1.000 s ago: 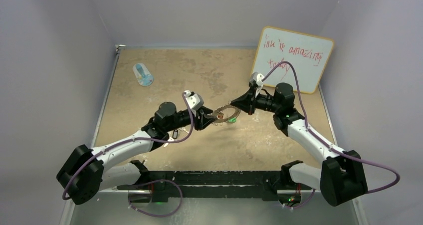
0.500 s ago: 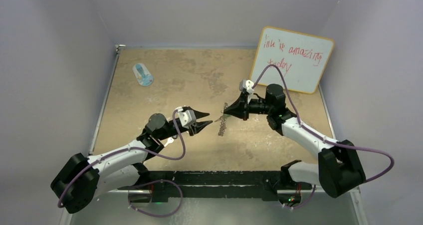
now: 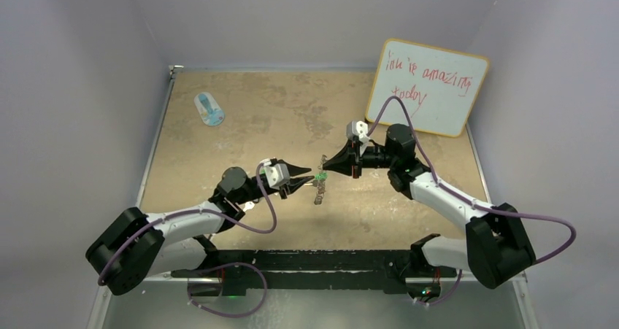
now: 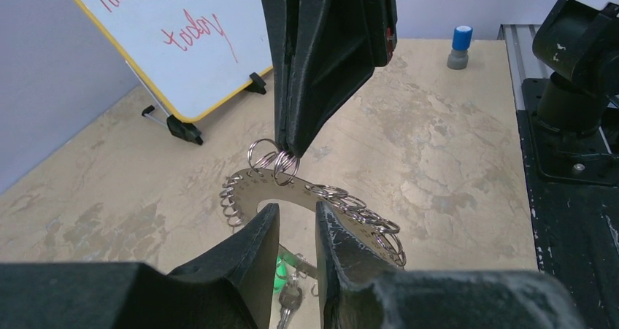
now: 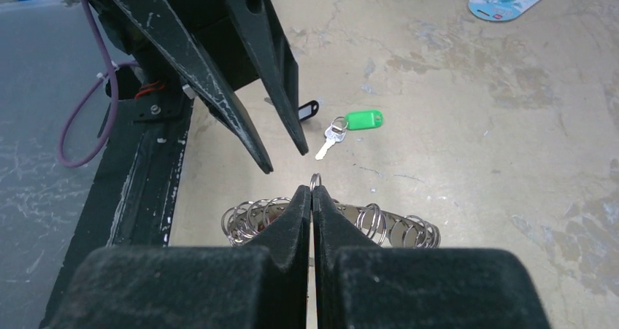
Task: Put the keys on the keyring
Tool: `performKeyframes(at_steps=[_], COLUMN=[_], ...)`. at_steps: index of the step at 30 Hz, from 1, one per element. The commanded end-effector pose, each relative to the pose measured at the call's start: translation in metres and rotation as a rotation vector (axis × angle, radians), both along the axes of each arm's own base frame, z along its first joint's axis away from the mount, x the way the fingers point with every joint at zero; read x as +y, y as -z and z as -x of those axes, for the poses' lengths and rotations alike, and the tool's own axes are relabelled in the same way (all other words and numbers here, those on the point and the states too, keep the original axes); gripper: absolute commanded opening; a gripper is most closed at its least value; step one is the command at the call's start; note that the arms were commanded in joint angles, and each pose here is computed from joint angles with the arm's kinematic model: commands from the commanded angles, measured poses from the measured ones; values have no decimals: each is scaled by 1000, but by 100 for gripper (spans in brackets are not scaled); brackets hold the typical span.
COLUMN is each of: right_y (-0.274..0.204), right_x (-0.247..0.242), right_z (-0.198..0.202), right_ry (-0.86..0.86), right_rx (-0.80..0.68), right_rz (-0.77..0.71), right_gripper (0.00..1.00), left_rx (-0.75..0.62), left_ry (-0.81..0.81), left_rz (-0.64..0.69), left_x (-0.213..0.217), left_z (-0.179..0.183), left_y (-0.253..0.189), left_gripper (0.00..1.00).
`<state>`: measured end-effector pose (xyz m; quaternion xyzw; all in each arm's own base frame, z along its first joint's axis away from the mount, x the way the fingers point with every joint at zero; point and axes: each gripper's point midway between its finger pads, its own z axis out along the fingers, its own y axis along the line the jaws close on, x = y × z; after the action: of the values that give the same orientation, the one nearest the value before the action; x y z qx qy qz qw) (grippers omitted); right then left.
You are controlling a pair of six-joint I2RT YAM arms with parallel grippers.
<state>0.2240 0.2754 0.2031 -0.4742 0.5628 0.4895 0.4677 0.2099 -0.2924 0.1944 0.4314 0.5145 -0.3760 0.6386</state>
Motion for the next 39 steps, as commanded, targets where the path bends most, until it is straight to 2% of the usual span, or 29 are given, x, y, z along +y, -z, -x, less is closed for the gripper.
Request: performKeyframes(at_steps=[1,10,23,34,39], right_y=[-15,-20,-19,-20,-22], right_x=[2,3,5,5,5], right_z=[9,12,17,15,13], right_ry=[-60,-70,-93,-84,-74], right_rx=[-97,-111,-107,-114,-117], right_rz=[-38,-43,-38,-34,-33], right_gripper=[0,0,0,0,0], left_rx=[-48,-40,-37,-48,-50], left_ry=[5,40,74,111,97], left_rz=[59,94,125,48,-34], left_x=[-3,-13,-24,-30,-29], left_z=[-2,-4,-7,-7,-11], left_y=[-14,-20,-28,-16,-6], left_gripper=[24,27,27,0,0])
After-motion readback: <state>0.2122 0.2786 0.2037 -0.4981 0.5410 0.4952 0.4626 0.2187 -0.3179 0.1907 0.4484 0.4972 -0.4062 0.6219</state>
